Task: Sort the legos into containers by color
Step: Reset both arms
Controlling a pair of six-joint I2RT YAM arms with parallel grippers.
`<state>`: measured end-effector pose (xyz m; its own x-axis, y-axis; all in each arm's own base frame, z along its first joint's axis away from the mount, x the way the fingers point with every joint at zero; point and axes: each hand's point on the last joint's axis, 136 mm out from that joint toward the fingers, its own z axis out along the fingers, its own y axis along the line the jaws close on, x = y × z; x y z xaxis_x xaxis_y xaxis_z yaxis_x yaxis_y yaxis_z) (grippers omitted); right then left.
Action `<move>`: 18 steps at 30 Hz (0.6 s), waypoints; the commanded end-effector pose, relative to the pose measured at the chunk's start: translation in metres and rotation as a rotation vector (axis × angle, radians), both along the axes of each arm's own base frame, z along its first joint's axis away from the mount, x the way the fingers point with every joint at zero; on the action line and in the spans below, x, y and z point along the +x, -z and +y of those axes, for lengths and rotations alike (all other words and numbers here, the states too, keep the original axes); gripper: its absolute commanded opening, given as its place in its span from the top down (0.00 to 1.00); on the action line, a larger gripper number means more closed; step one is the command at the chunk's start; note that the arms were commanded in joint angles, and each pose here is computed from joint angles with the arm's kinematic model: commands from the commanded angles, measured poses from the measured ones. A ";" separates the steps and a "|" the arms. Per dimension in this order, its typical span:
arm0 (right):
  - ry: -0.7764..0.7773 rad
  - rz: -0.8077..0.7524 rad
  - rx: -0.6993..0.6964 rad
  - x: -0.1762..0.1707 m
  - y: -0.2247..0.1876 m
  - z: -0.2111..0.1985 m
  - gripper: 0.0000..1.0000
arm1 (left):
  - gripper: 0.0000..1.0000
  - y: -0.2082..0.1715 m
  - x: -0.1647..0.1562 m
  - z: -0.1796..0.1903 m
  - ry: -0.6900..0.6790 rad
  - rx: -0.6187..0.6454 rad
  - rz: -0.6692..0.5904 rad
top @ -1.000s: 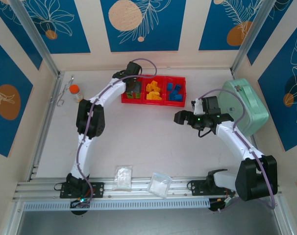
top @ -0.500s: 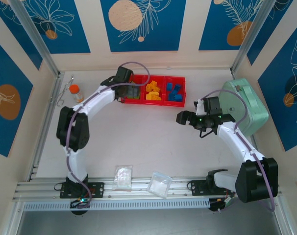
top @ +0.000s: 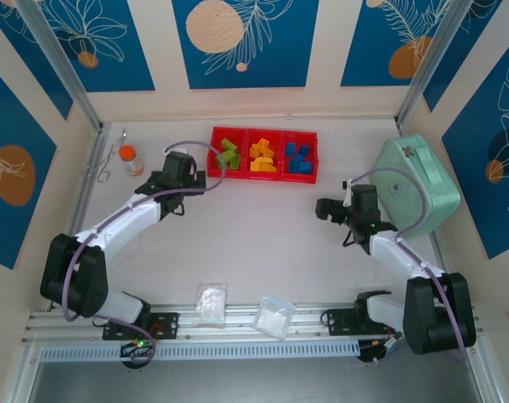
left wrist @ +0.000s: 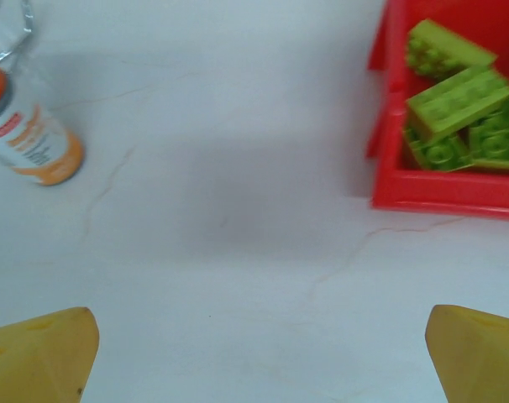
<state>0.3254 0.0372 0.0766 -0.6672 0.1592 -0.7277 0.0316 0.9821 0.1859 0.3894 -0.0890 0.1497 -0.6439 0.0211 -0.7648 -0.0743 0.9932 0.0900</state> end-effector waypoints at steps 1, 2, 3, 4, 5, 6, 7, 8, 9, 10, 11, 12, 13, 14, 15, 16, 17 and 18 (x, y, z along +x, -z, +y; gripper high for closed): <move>0.055 -0.267 -0.054 0.044 -0.033 -0.016 0.00 | 0.01 0.020 -0.009 0.027 -0.044 0.085 -0.026; 0.008 -0.244 -0.070 0.049 -0.032 -0.009 0.00 | 0.01 0.027 -0.013 0.030 -0.042 0.066 -0.030; -0.038 -0.279 -0.087 0.055 -0.034 0.000 0.00 | 0.01 0.028 -0.016 0.034 -0.049 0.043 -0.028; -0.074 -0.310 -0.102 0.059 -0.038 0.006 0.01 | 0.01 0.028 -0.017 0.038 -0.064 0.034 -0.040; -0.111 -0.325 -0.128 0.062 -0.038 0.011 0.01 | 0.01 0.026 -0.018 0.044 -0.074 0.017 -0.060; -0.117 -0.327 -0.154 0.065 -0.038 0.012 0.01 | 0.01 0.025 -0.018 0.048 -0.078 -0.006 -0.074; -0.125 -0.340 -0.171 0.066 -0.037 0.012 0.01 | 0.01 0.024 -0.017 0.052 -0.078 -0.024 -0.088; -0.128 -0.380 -0.174 0.067 -0.037 0.011 0.01 | 0.01 0.024 -0.016 0.056 -0.080 -0.047 -0.107; -0.086 -0.425 -0.172 0.067 -0.034 0.004 0.01 | 0.01 0.023 -0.014 0.060 -0.082 -0.080 -0.123; -0.041 -0.442 -0.153 0.063 -0.031 -0.005 0.01 | 0.01 0.022 -0.012 0.063 -0.080 -0.122 -0.139; -0.021 -0.444 -0.107 0.059 -0.025 -0.014 0.01 | 0.01 0.024 -0.010 0.068 -0.087 -0.170 -0.154; -0.011 -0.482 -0.077 0.059 -0.027 -0.018 0.01 | 0.01 0.026 -0.008 0.070 -0.077 -0.229 -0.165; -0.015 -0.466 -0.069 0.058 -0.024 -0.019 0.01 | 0.01 0.026 -0.007 0.074 -0.079 -0.266 -0.178; -0.040 -0.422 -0.062 0.059 -0.021 -0.016 0.01 | 0.01 0.025 -0.007 0.078 -0.084 -0.296 -0.194; -0.064 -0.413 -0.057 0.063 -0.022 -0.013 0.01 | 0.01 0.023 -0.007 0.081 -0.083 -0.317 -0.216; -0.066 -0.407 -0.056 0.067 -0.021 -0.012 0.01 | 0.01 0.022 -0.007 0.082 -0.081 -0.327 -0.231; -0.069 -0.373 -0.056 0.069 -0.018 -0.012 0.01 | 0.01 0.019 -0.008 0.083 -0.075 -0.333 -0.249; -0.071 -0.359 -0.052 0.070 -0.018 -0.012 0.01 | 0.01 0.017 -0.010 0.083 -0.066 -0.332 -0.263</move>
<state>0.3791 0.0151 0.0697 -0.4281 0.0746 -0.9007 -0.0371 0.9943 0.1000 0.3722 0.0093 0.1072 -0.5077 -0.2554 -0.8228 -0.2204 0.9618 -0.1625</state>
